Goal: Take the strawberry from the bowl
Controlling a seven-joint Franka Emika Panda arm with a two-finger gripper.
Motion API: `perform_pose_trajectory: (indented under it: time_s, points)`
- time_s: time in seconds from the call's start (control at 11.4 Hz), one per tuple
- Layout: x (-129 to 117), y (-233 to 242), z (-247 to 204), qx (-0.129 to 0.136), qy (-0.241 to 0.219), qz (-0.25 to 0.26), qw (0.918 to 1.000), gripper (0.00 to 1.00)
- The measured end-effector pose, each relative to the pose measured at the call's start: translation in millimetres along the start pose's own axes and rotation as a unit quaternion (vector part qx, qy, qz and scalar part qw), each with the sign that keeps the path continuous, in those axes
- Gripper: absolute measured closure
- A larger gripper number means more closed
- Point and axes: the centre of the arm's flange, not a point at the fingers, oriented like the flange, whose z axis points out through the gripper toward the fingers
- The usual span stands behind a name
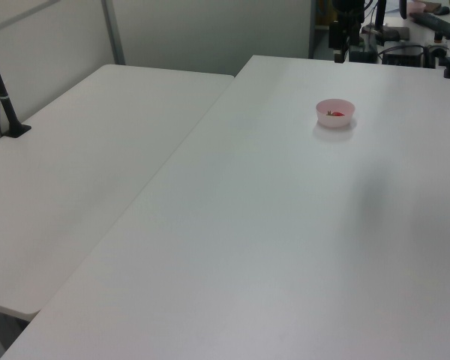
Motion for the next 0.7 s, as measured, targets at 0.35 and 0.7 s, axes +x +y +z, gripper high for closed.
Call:
perform_pose_trajectory:
  time_s: [0.35, 0.7]
  points:
    - [0.7, 7.3, 1.6, 0.000, -0.002, 0.006, 1.0000, 0.00]
    - [0.7, 7.9, 2.1, 0.000, -0.002, 0.006, 1.0000, 0.00]
